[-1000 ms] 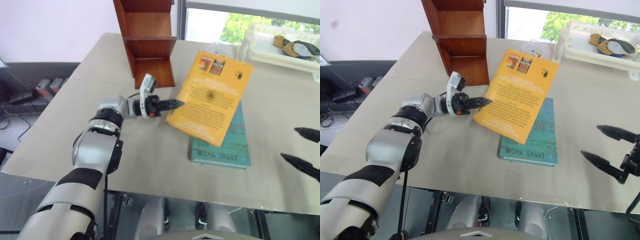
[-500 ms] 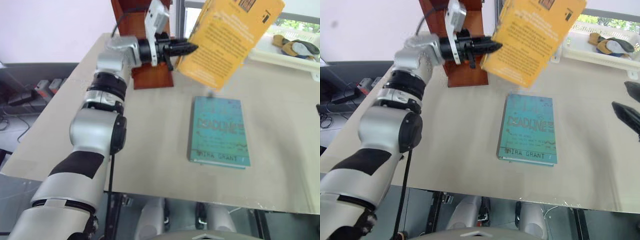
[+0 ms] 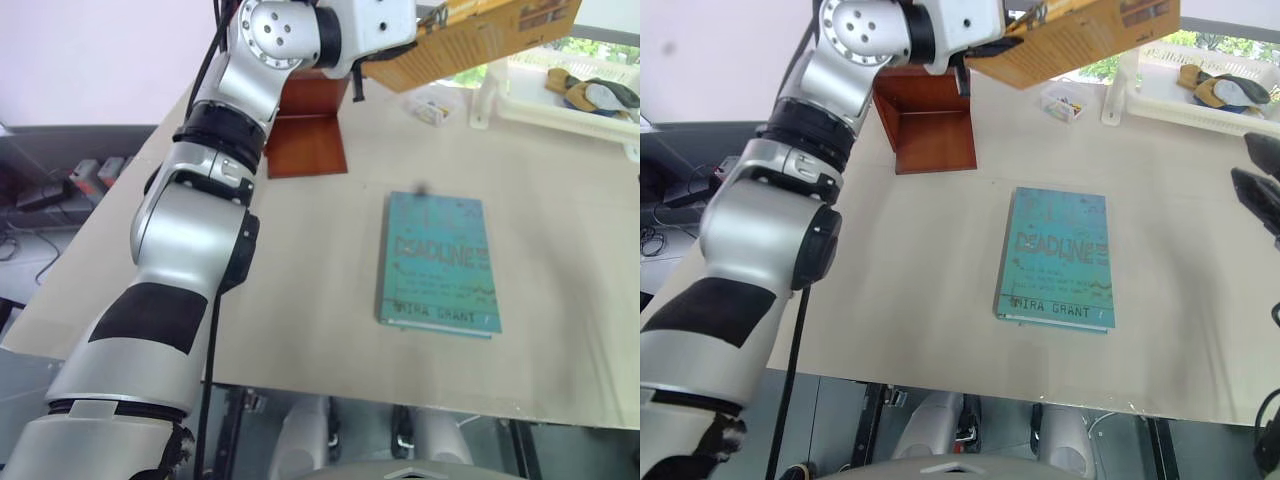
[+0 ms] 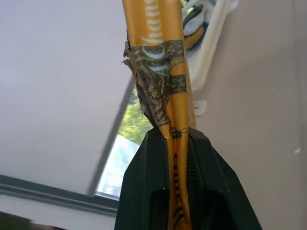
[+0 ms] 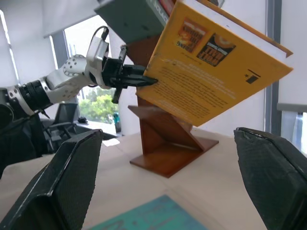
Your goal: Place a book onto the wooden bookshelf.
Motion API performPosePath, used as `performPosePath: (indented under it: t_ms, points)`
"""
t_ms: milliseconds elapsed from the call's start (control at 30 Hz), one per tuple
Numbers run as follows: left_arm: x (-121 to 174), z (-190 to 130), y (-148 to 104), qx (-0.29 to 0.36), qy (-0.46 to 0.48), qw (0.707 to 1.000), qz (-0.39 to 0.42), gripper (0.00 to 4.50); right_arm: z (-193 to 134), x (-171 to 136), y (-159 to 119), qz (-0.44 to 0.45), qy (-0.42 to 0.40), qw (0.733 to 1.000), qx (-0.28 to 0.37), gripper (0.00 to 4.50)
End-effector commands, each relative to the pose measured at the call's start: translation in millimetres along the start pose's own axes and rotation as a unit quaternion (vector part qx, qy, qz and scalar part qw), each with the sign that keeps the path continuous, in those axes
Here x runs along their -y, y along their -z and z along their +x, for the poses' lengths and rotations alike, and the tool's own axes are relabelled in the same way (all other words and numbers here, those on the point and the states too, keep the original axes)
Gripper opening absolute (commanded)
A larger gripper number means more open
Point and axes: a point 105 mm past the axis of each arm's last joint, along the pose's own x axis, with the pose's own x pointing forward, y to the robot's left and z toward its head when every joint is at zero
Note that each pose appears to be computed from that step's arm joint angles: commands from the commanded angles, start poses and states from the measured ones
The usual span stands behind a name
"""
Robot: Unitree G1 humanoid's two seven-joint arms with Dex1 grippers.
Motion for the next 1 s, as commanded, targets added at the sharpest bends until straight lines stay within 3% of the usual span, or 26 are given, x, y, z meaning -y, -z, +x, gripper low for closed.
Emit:
performPosePath:
  t_ms: [33,167,367,733,1000]
  points:
    - [-26.1,-5.5,-14.9,-0.014,-0.037,0.995,0.087,0.1,3.3,1.4,-15.3,-0.013,-0.018,1.0,0.013,4.5]
    - [-37.3,-13.3,-9.7,-0.063,-0.039,0.984,0.164,0.1,4.5,4.5,-13.9,-0.002,-0.031,0.999,0.013,4.5]
    - [-44.8,-27.2,5.8,-0.114,-0.033,0.972,0.202,0.1,3.9,7.0,-14.1,0.012,-0.045,0.999,0.018,4.5]
    - [-49.1,-74.3,61.1,-0.226,-0.02,0.954,0.197,0.1,6.5,6.2,-12.5,0.033,-0.08,0.996,-0.005,4.5]
    - [-44.0,-84.9,76.0,-0.263,0.003,0.95,0.17,0.1,15.2,12.2,-10.6,0.024,-0.082,0.996,-0.009,4.5]
